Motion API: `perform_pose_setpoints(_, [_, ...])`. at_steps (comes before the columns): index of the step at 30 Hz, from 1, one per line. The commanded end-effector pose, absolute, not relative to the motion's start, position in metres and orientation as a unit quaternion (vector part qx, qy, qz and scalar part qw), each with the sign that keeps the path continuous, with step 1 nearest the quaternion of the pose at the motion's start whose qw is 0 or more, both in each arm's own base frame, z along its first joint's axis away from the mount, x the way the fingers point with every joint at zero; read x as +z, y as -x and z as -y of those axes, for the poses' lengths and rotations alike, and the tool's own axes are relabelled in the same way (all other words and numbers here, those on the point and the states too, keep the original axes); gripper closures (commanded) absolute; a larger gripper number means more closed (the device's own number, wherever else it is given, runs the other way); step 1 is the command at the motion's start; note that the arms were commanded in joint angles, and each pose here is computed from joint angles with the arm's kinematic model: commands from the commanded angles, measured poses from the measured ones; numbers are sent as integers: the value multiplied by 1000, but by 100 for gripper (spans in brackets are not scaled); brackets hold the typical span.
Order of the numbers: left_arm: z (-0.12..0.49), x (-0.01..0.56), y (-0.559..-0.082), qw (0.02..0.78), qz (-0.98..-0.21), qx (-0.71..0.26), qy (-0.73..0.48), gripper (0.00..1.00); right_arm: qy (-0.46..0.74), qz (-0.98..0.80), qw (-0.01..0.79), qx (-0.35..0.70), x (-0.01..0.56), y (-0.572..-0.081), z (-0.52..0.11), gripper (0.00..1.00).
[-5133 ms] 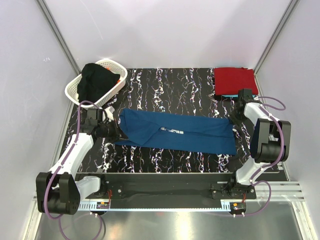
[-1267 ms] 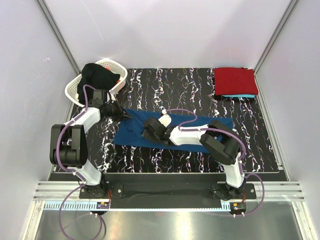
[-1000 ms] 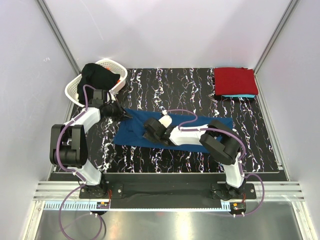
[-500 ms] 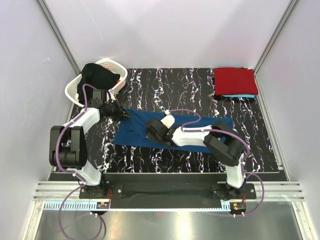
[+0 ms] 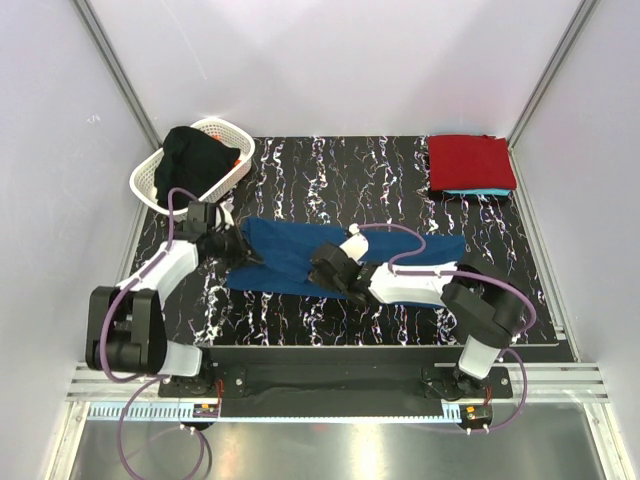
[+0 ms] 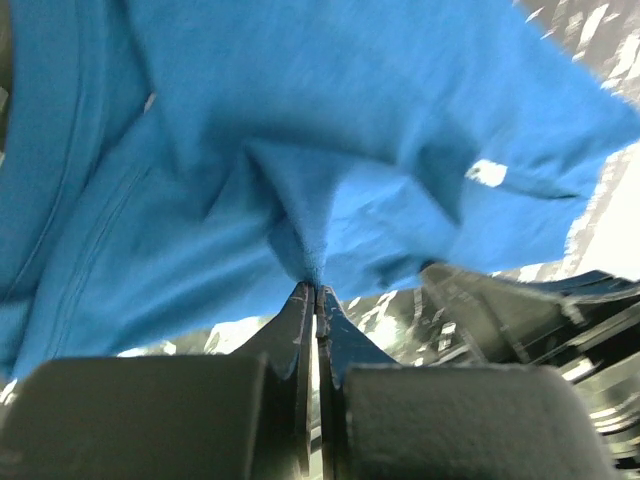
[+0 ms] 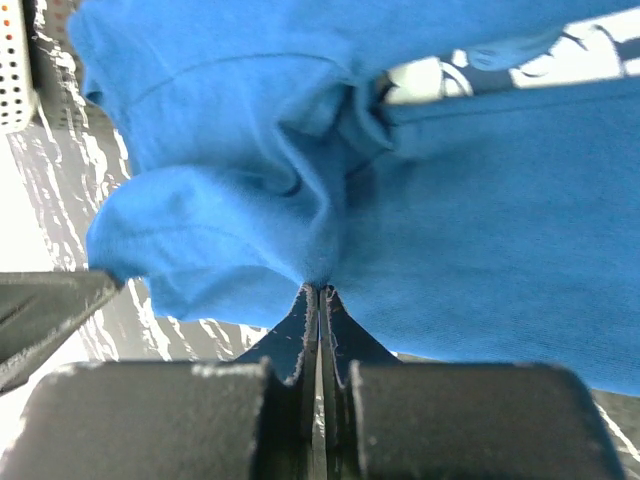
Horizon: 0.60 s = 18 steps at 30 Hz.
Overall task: Fold and stack the t-shirts
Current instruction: Fold the tshirt
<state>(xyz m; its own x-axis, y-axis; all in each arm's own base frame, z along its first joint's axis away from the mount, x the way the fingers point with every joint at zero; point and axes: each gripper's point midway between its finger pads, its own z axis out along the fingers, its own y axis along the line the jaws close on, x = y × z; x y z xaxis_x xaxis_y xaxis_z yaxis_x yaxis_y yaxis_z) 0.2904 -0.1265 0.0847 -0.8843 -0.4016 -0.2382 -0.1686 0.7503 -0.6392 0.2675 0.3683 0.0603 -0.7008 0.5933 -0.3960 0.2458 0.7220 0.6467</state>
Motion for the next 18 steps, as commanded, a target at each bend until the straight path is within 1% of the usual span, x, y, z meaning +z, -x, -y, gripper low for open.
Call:
perform_pose_setpoints(1, [114, 82, -279, 202, -928, -278, 144, 99, -243, -859, 321, 317, 83, -268, -369, 100])
perform_pose_setpoints(5, [115, 81, -267, 199, -930, -275, 143, 99, -243, -852, 327, 330, 87, -264, -361, 100])
perform_pose_setpoints(11, [125, 88, -257, 190, -925, -295, 145, 100, -244, -842, 329, 351, 98, -259, -344, 100])
perform_pose_setpoints(16, [128, 76, -243, 178, -931, -282, 151, 100, -234, -846, 309, 366, 92, -249, -345, 100])
perform_pose_setpoints(18, [126, 68, -235, 171, -934, -272, 155, 96, -223, -851, 301, 367, 84, -249, -350, 100])
